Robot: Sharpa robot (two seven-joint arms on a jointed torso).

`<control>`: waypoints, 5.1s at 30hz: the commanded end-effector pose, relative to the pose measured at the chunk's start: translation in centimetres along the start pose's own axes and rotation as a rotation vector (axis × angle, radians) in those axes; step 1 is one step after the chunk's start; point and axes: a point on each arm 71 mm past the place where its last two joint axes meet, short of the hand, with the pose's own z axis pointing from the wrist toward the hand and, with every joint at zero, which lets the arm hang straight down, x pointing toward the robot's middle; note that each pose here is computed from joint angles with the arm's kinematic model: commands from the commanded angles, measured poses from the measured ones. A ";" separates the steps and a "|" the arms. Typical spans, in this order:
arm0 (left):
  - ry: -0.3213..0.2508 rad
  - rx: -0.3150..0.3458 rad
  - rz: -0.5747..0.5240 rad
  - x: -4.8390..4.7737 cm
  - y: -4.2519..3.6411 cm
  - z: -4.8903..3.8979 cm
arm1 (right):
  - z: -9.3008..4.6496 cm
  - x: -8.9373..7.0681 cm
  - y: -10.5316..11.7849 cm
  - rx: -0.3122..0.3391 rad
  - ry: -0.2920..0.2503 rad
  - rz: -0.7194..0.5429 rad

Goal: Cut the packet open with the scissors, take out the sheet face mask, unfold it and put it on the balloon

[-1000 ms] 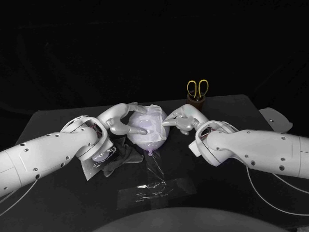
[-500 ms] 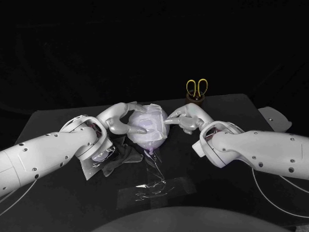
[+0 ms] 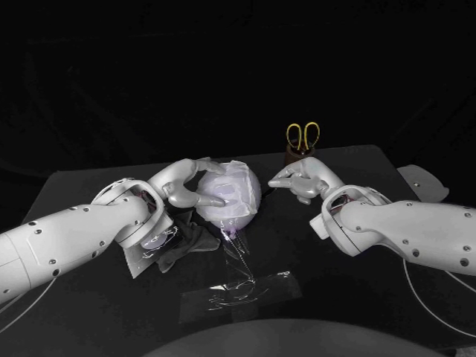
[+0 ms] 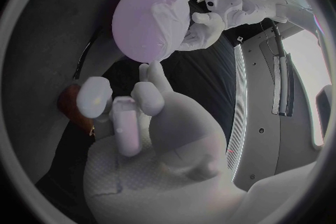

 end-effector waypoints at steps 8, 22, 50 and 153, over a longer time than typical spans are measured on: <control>0.029 -0.003 -0.010 0.42 0.00 -0.01 | 0.2 1.5 1.7 -0.117 0.070 -0.103; 0.030 -0.002 -0.012 0.43 -0.05 -0.05 | 1.2 1.5 2.6 -0.301 -0.005 -0.309; 0.030 -0.004 -0.017 0.40 0.03 -0.08 | 1.1 2.6 2.4 -0.334 0.141 -0.418; 0.041 -0.019 -0.031 0.46 0.17 -0.14 | 0.2 2.0 2.4 -0.154 0.013 -0.251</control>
